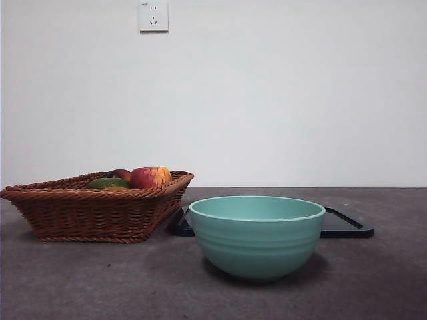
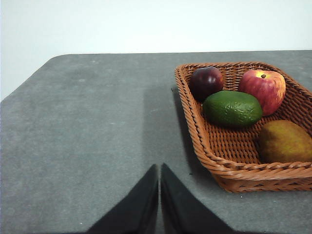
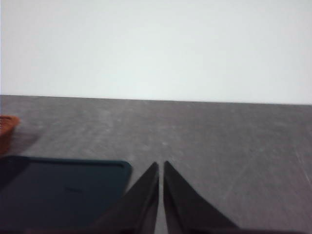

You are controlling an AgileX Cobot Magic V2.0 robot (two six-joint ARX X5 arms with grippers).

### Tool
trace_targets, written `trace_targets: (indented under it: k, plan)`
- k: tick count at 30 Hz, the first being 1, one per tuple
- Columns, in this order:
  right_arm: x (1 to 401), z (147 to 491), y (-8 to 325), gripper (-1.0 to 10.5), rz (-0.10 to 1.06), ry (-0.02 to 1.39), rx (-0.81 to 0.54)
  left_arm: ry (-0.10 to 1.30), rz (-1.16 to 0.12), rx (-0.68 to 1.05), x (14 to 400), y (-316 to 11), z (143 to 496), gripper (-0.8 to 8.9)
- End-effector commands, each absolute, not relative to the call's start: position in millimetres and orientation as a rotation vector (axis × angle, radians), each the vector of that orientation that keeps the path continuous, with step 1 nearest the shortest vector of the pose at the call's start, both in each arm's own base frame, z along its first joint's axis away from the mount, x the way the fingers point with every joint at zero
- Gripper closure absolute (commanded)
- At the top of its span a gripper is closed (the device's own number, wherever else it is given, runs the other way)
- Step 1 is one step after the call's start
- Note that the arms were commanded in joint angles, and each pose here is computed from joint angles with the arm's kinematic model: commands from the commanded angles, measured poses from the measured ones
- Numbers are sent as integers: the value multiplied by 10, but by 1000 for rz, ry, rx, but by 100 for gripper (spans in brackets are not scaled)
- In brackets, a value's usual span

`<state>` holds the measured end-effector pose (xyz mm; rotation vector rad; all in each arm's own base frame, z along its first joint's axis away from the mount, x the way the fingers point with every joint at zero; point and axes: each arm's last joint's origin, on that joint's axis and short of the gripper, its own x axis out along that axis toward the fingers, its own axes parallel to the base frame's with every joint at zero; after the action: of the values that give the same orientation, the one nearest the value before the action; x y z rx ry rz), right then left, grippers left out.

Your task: Pick up the wifruite, put it on the bowl, pick up the plate, put it on desk

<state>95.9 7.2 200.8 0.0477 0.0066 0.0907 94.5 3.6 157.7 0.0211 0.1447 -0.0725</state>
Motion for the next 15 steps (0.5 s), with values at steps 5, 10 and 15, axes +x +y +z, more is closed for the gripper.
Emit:
trace_targets:
  k: [5, 10, 15]
  plan:
    - [966, 1755, 39, 940, 52, 19, 37, 173, -67, 15, 952, 40, 1501, 806]
    - [971, 1604, 22, 940, 31, 61, 47, 173, -67, 15, 952, 40, 1501, 806]
    - [967, 1555, 12, 940, 3, 111, 42, 173, -67, 15, 952, 40, 1501, 806]
